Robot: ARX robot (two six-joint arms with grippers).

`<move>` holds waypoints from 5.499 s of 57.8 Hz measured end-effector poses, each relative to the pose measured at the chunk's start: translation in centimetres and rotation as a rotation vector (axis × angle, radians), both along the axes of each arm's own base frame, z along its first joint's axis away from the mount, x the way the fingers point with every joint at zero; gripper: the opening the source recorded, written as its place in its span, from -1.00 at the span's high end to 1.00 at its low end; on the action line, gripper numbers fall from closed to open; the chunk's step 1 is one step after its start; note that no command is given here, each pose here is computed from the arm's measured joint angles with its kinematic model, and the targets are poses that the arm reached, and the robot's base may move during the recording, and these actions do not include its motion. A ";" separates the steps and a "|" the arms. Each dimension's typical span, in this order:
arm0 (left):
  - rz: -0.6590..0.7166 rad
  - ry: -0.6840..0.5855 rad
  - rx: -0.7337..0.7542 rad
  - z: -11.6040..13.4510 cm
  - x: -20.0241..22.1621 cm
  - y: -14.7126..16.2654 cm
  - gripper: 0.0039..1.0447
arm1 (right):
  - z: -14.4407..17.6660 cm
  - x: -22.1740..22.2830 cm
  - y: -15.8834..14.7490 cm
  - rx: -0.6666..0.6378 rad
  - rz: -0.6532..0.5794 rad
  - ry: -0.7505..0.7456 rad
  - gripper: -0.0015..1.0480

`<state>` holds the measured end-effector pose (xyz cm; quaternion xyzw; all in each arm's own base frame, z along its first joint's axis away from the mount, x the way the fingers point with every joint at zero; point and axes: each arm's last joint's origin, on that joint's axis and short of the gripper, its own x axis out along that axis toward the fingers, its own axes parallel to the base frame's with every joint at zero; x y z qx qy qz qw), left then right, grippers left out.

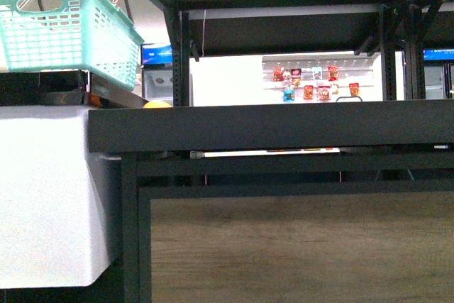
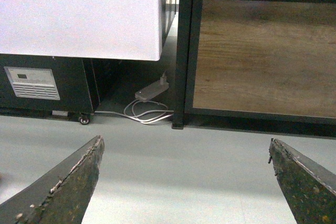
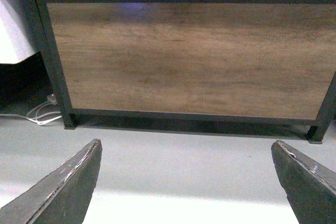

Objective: Pick lemon from shelf

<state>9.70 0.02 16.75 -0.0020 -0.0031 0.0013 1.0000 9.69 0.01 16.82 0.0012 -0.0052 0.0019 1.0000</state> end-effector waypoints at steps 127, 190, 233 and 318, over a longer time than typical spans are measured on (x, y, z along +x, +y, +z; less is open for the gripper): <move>0.000 0.000 0.000 0.0 0.0 0.0 -0.85 | 0.0 0.0 0.0 0.000 0.000 0.000 -0.86; 0.000 0.000 0.000 0.0 0.0 0.0 -0.85 | 0.0 0.0 0.0 0.000 -0.002 0.000 -0.86; -0.001 0.000 0.000 0.0 0.0 0.0 -0.85 | 0.0 0.0 0.0 0.000 -0.001 0.001 -0.86; 0.000 -0.001 0.000 0.0 0.0 0.0 -0.85 | 0.0 0.0 0.0 0.000 -0.003 0.001 -0.86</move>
